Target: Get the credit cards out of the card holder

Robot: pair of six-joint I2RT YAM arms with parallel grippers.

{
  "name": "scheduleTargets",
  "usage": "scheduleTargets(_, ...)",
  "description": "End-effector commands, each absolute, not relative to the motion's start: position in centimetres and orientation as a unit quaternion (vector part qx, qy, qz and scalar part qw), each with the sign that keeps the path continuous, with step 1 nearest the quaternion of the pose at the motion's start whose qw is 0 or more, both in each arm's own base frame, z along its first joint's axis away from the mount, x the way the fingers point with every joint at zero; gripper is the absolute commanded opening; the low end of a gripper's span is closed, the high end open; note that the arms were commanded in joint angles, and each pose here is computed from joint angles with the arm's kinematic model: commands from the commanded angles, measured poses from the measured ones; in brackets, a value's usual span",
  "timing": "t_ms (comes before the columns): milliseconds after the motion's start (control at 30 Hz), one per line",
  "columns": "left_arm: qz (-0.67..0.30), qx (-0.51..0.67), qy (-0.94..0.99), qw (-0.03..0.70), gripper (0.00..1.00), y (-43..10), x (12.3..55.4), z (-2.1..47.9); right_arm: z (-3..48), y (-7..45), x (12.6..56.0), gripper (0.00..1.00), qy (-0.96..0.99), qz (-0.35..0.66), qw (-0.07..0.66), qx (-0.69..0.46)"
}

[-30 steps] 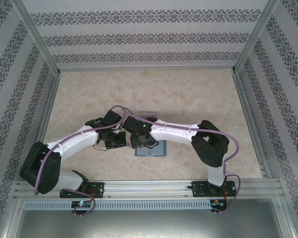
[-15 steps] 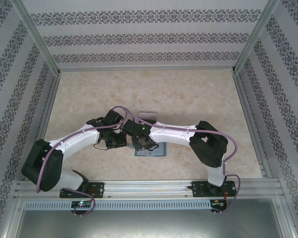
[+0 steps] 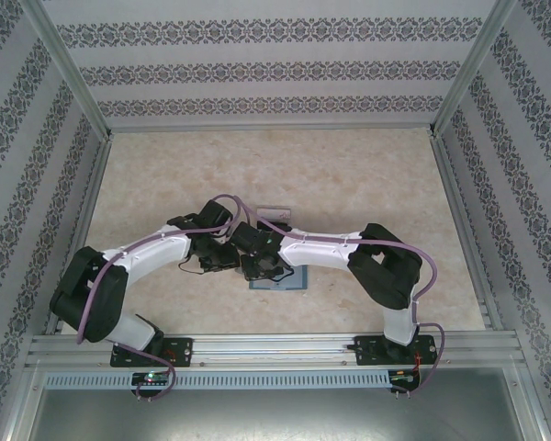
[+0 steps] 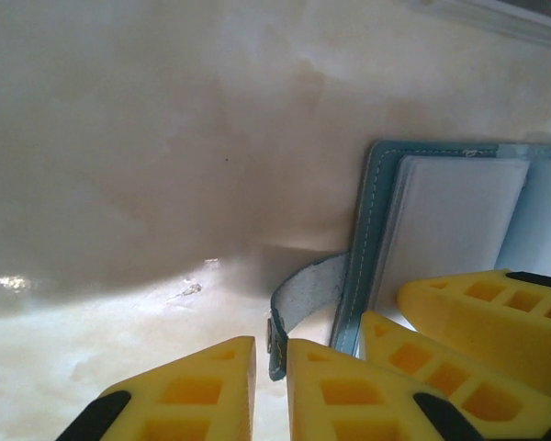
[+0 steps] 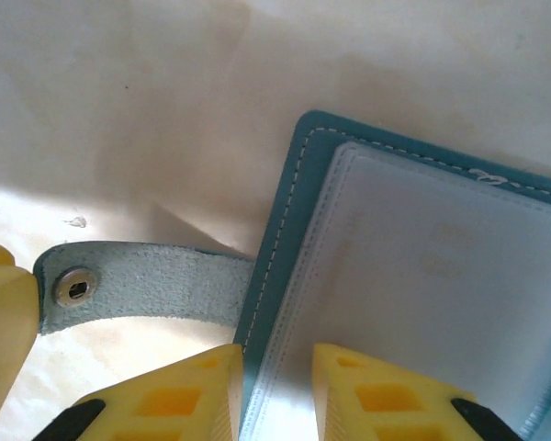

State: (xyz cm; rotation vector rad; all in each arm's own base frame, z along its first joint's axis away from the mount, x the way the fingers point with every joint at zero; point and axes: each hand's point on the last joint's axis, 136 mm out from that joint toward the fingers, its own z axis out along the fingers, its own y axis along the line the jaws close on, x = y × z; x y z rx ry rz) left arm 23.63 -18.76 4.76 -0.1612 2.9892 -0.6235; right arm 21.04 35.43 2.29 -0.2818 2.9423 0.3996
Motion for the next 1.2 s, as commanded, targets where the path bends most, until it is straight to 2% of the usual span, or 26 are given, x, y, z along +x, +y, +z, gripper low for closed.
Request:
scheduleTargets(0,-0.229,-0.042,0.971,0.056,0.19,-19.7,24.7,5.1,1.9,35.3,20.6,0.28,0.984,0.14,0.068,-0.088)
scheduleTargets(267,-0.236,-0.043,0.97,0.048,0.25,-19.9,24.5,4.5,1.4,35.0,20.5,0.28,0.984,0.146,0.061,-0.079)
scheduleTargets(533,-0.236,-0.052,0.968,0.07,0.37,-19.5,24.6,5.4,1.4,34.9,20.6,0.27,0.984,0.146,0.06,-0.077)
scheduleTargets(833,-0.236,-0.06,0.966,0.088,0.36,-19.0,24.8,6.3,1.2,34.6,20.7,0.27,0.985,0.143,0.058,-0.077)
scheduleTargets(1033,-0.243,-0.056,0.966,0.063,0.43,-19.4,24.3,5.1,1.0,34.8,20.6,0.27,0.985,0.145,0.054,-0.077)
scheduleTargets(1167,-0.243,-0.055,0.967,0.043,0.36,-19.6,23.9,3.9,0.9,34.8,20.6,0.26,0.985,0.147,0.052,-0.075)
